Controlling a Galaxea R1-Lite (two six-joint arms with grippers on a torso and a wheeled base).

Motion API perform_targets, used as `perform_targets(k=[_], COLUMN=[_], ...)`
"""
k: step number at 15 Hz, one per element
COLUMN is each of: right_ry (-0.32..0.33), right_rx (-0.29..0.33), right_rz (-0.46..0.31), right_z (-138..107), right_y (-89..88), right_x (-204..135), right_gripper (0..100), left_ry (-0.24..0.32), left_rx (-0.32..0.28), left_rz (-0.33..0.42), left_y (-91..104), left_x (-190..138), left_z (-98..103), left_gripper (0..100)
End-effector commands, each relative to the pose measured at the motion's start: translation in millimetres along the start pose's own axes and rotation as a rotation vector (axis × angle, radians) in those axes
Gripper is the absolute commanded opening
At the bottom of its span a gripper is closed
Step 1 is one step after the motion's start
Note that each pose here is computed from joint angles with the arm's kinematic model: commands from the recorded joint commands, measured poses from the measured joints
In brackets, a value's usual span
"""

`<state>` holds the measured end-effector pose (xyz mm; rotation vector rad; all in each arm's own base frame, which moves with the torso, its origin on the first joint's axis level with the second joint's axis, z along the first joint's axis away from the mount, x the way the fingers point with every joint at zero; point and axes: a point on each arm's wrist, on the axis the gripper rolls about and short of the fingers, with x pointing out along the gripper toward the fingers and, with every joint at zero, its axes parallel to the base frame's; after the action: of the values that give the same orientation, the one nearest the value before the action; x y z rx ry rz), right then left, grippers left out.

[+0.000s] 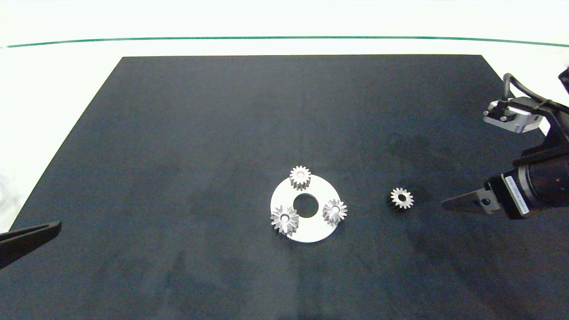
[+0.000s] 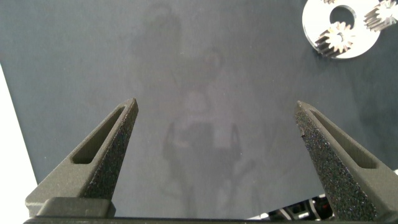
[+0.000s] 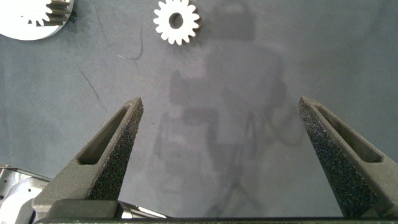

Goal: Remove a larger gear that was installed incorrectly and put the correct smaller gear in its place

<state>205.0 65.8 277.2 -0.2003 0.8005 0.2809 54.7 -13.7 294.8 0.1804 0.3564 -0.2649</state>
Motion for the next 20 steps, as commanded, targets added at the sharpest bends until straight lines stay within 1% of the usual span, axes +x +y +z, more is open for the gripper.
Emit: perform_targets(k=[1, 3, 9, 11, 15, 17, 19, 20], right_ry=[0.024, 0.017, 0.065, 0.065, 0.105, 0.101, 0.068, 0.054], right_rx=[-0.022, -0.030, -0.062, -0.067, -0.070, -0.071, -0.068, -0.065], right_rz=[0.018, 0.019, 0.040, 0.038, 0.019, 0.017, -0.018, -0.022], right_z=[7.4, 13.6, 17.9, 19.7, 18.1, 19.4, 24.0, 25.8], right_y=[6.6, 9.5, 20.3, 22.2, 23.7, 24.4, 24.4, 24.6], right_x=[22.8, 38.1, 69.7, 78.3, 94.6, 98.4, 106.8, 109.7], right_gripper=[100, 100, 100, 100, 100, 100, 100, 100], left_ry=[0.020, 0.026, 0.043, 0.043, 0.043, 0.037, 0.026, 0.025], left_rx=[0.019, 0.021, 0.020, 0.020, 0.020, 0.020, 0.020, 0.020], left_rz=[-0.004, -0.008, -0.009, -0.009, -0.009, -0.008, -0.006, -0.006], left_y=[-0.1, -0.3, -0.3, -0.3, -0.3, -0.3, -0.1, -0.1], left_x=[4.6, 6.0, 10.5, 10.5, 10.3, 9.9, 9.9, 10.1], left_z=[-0.5, -0.9, -1.0, -1.0, -1.3, -1.0, 0.1, 0.1], left_gripper=[100, 100, 100, 100, 100, 100, 100, 100])
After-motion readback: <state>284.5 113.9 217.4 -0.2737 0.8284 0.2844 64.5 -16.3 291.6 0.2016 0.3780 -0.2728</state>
